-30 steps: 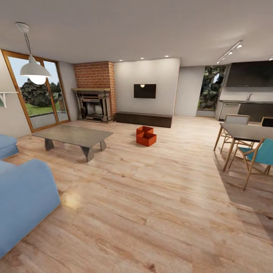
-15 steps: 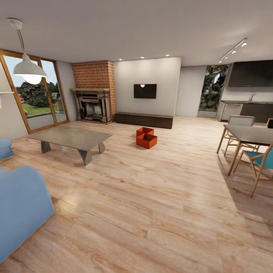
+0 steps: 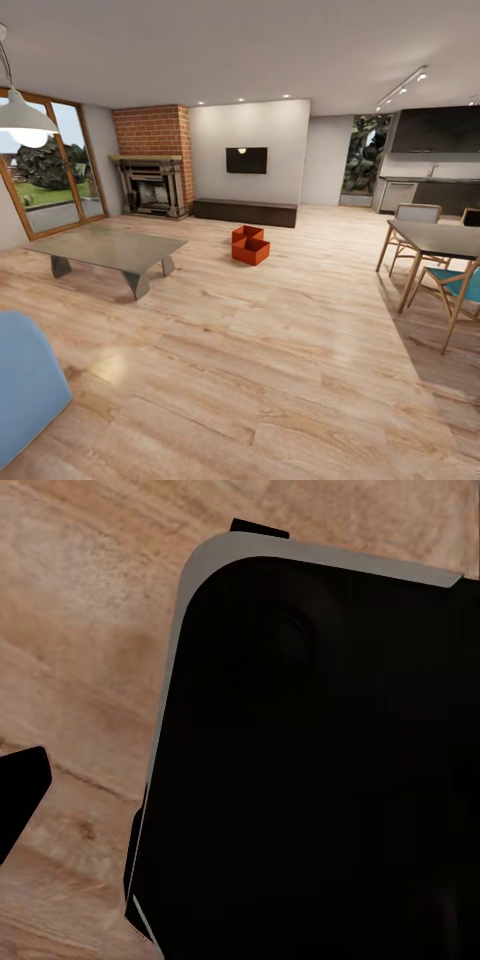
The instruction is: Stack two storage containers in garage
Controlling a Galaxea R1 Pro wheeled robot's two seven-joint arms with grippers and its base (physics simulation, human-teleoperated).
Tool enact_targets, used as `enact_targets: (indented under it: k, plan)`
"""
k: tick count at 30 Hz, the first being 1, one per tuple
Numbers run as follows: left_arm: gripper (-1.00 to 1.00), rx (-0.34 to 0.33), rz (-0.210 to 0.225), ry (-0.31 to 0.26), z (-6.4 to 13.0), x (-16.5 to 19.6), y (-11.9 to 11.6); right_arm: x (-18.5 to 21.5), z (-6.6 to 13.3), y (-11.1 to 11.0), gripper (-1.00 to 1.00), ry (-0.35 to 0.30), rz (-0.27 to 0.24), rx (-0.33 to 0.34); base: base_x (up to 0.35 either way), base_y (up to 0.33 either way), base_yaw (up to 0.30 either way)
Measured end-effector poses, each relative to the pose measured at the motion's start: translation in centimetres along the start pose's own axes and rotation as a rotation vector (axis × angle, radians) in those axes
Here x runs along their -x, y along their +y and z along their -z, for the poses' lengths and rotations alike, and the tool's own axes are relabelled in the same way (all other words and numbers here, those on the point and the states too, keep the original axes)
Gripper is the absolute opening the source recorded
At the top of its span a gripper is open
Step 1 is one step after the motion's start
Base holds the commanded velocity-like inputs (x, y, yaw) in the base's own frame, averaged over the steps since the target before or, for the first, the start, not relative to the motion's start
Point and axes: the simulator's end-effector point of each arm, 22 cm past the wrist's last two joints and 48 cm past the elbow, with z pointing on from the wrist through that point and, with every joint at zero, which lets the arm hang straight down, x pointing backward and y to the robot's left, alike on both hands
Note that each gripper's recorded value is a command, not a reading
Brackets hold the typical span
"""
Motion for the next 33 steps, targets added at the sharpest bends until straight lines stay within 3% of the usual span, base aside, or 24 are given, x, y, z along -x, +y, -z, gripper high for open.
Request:
enact_targets:
  k: [12, 33]
  plan:
    - [1.00, 0.000, 0.000, 0.000, 0.00, 0.00, 0.01, 0.00, 0.00, -0.03, 1.00, 0.000, 0.004, 0.000, 0.326, 0.042, -0.216]
    - [1.00, 0.001, 0.004, 0.000, 0.00, 0.02, 0.09, -0.01, 0.00, -0.20, 1.00, 0.000, 0.014, -0.005, 0.326, 0.078, -0.009]
